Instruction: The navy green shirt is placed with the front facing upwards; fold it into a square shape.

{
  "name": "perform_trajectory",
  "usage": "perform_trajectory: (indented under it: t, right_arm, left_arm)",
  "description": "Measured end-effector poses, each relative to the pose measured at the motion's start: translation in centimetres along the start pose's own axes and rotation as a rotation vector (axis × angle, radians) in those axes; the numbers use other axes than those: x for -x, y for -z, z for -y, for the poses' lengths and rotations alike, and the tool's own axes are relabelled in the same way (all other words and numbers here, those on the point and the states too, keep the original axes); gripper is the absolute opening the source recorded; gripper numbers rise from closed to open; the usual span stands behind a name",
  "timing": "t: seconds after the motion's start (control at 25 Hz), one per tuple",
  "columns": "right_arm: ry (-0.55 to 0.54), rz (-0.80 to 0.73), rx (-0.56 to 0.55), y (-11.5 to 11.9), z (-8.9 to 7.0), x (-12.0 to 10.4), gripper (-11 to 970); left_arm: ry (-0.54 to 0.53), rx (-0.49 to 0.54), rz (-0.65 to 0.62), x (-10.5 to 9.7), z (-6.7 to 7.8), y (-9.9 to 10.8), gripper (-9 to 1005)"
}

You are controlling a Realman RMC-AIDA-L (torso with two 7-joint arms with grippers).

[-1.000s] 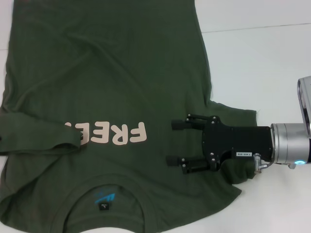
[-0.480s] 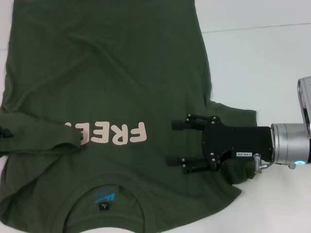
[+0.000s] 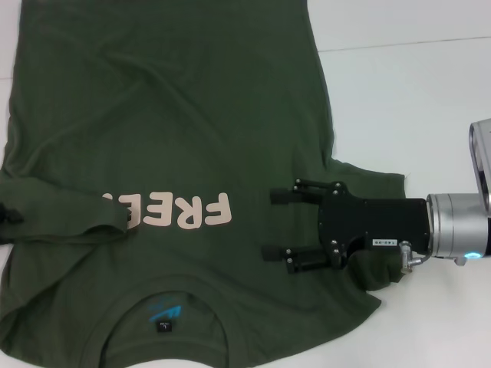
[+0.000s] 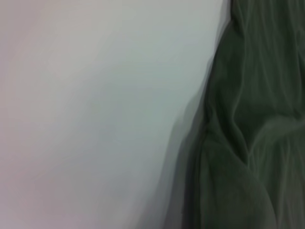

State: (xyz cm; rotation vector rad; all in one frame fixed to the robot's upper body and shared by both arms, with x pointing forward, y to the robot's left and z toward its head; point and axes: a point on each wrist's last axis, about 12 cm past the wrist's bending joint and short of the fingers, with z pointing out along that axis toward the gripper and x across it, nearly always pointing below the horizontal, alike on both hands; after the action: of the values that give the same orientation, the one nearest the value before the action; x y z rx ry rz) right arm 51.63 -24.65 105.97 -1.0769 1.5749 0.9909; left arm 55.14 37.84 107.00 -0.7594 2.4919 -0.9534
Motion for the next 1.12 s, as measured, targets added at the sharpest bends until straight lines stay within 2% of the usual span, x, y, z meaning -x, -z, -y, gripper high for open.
perform_trajectory:
  t: [0.12, 0.36, 0.48, 0.68, 1.0, 1.12]
  right_arm:
    - [0.002, 0.001, 0.002, -0.1, 0.0, 0.1, 918]
    - [0.003, 0.003, 0.007, -0.1, 0.0, 0.2, 916]
    - [0.004, 0.004, 0.008, -0.1, 0.1, 0.2, 915]
    - [0.005, 0.004, 0.007, -0.2, 0.1, 0.2, 914]
    - [0.009, 0.003, 0.006, -0.3, 0.2, 0.4, 912]
    - [0.010, 0.003, 0.007, -0.3, 0.3, 0.4, 911]
  left_arm:
    - [-0.003, -0.003, 0.004, 0.1, 0.1, 0.2, 582]
    - [-0.001, -0.021, 0.008, 0.2, 0.3, 0.8, 367]
    - [0.007, -0.049, 0.009, 0.4, 0.4, 1.3, 132]
    - [0.001, -0.120, 0.016, 0.6, 1.4, 1.4, 2]
    - [-0.039, -0.173, 0.005, 0.7, 3.6, -0.2, 17]
    - [-0.043, -0.175, 0.013, 0.7, 4.0, -0.7, 23]
